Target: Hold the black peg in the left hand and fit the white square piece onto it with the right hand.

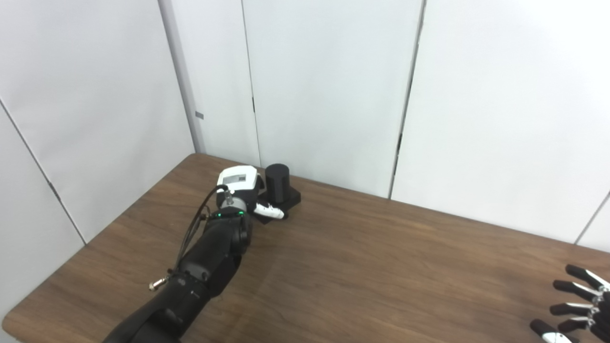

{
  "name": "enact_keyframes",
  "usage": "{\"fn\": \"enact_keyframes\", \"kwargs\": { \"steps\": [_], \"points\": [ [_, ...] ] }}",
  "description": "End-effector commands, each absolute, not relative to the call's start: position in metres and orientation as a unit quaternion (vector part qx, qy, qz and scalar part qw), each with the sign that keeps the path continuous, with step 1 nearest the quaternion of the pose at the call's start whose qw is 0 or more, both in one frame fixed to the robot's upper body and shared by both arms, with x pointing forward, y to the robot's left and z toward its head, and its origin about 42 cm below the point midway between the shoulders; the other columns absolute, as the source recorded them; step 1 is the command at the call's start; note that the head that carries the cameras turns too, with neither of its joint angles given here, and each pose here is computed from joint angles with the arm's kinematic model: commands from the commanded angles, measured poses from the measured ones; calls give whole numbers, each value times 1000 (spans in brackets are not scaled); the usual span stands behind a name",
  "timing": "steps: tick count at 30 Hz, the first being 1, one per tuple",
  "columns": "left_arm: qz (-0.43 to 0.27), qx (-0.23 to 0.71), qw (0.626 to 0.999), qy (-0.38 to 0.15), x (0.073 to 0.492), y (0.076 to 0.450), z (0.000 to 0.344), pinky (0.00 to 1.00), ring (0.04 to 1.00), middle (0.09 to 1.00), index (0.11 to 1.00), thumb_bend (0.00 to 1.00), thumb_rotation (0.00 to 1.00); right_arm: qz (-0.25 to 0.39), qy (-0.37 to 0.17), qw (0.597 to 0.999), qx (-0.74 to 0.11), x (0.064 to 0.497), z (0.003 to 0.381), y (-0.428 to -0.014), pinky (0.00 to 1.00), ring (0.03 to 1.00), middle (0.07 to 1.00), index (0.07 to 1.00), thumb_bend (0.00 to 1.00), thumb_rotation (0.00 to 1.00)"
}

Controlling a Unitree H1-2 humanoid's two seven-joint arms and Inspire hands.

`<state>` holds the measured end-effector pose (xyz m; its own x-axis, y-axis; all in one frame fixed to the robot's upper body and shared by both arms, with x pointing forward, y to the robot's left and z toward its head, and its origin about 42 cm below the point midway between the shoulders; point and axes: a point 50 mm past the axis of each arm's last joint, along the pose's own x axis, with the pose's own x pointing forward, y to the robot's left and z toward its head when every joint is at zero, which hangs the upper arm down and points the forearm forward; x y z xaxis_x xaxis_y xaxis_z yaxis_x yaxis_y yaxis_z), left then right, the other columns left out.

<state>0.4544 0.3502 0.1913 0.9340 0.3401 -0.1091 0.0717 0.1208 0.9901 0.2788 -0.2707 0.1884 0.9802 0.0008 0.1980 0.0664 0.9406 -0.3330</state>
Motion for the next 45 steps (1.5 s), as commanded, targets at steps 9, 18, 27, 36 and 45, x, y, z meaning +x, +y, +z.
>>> {"fn": "enact_keyframes", "kwargs": {
  "steps": [9, 18, 27, 36, 45],
  "points": [
    [97, 688, 705, 143, 468, 357, 222, 934, 1000, 1000, 808, 1000, 513, -16, -140, 975, -173, 278, 212, -268, 414, 563, 725, 812, 474, 0],
    [81, 717, 671, 169, 468, 366, 214, 953, 1000, 1000, 805, 1000, 513, -21, -142, 974, -173, 275, 215, -269, 416, 566, 726, 813, 425, 0],
    [88, 719, 669, 165, 459, 374, 207, 878, 991, 959, 638, 918, 437, -20, -142, 974, -176, 275, 216, -271, 424, 570, 732, 817, 409, 0],
    [57, 705, 687, 166, 446, 379, 194, 798, 898, 814, 489, 533, 74, -18, -146, 974, -173, 274, 219, -269, 425, 571, 737, 829, 400, 0],
    [-4, 632, 770, 90, 433, 373, 182, 738, 848, 823, 480, 524, 58, -20, -143, 974, -174, 274, 222, -266, 426, 576, 740, 830, 385, 0]
  ]
}}
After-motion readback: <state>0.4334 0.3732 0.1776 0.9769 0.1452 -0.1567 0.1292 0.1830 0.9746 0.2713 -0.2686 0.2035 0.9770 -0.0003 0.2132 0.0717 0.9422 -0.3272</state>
